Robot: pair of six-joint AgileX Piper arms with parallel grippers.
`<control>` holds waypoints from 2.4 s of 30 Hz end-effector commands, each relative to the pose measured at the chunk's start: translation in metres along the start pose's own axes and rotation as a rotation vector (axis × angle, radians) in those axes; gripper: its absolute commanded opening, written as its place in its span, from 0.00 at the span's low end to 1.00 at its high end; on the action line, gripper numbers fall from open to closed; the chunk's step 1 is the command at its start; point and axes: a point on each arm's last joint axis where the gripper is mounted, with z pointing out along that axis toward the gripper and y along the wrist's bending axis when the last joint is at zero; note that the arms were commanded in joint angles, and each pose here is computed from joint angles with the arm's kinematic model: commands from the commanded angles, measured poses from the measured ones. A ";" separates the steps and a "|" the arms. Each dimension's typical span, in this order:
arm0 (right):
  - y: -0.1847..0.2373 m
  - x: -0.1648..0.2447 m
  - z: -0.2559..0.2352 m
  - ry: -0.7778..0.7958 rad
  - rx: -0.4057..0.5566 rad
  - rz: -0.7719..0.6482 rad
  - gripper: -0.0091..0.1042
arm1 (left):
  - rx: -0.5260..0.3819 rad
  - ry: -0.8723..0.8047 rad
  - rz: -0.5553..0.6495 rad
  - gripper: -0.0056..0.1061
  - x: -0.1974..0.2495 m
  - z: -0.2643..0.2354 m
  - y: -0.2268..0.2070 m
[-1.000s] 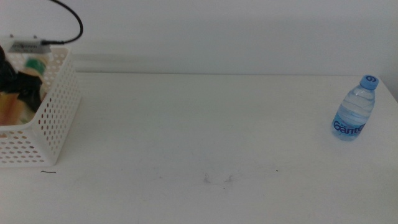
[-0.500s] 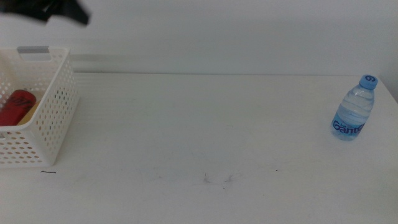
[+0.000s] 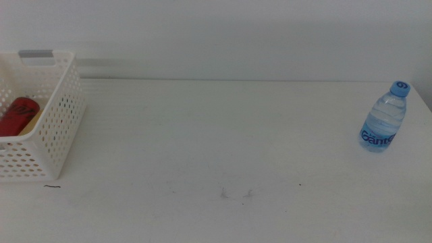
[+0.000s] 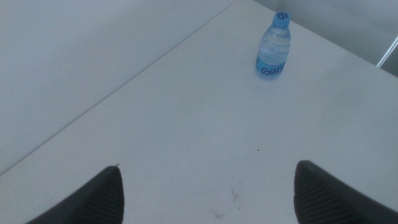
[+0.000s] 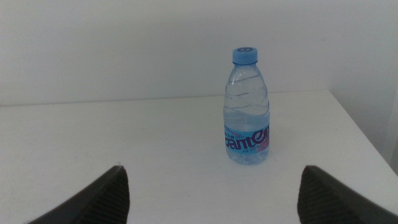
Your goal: Use arms to grab the bottles and put them into the dustbin to the left of the table.
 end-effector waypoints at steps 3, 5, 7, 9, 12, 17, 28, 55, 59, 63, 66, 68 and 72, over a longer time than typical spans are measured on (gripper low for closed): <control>0.000 0.000 0.000 -0.011 0.001 -0.012 0.84 | -0.007 -0.004 0.011 0.89 -0.001 0.000 -0.001; 0.000 0.000 0.000 -0.011 0.001 -0.012 0.84 | -0.020 0.001 0.016 0.89 0.000 0.000 0.001; 0.000 0.000 0.000 -0.011 0.001 -0.012 0.84 | -0.020 0.001 0.016 0.89 0.000 0.000 0.001; 0.000 0.000 0.000 -0.011 0.001 -0.012 0.84 | -0.020 0.001 0.016 0.89 0.000 0.000 0.001; 0.000 0.000 0.000 -0.011 0.001 -0.012 0.84 | -0.039 -0.048 0.016 0.89 -0.005 0.000 0.002; 0.000 0.000 0.000 -0.011 0.001 -0.012 0.84 | -0.051 -0.080 0.019 0.89 -0.008 0.000 0.003; 0.001 -0.012 0.003 -0.115 -0.006 -0.095 0.84 | -0.071 -0.132 0.019 0.89 -0.013 -0.001 0.005; -0.020 0.022 0.165 0.045 0.221 -0.083 0.84 | -0.073 -0.138 0.023 0.89 -0.013 -0.001 0.005; -0.016 0.028 0.191 0.062 0.172 -0.104 0.84 | -0.073 -0.138 0.023 0.89 -0.013 -0.001 0.005; -0.013 0.033 0.214 0.067 0.142 -0.116 0.84 | -0.073 -0.138 0.023 0.89 -0.013 -0.001 0.005; -0.014 0.038 0.230 0.068 0.151 -0.113 0.84 | -0.073 -0.138 0.023 0.89 -0.013 -0.001 0.005; -0.015 0.039 0.241 0.063 0.161 -0.108 0.84 | -0.073 -0.138 0.023 0.89 -0.013 -0.001 0.005; -0.020 0.046 0.264 0.055 0.206 -0.089 0.84 | -0.073 -0.138 0.023 0.89 -0.013 -0.001 0.005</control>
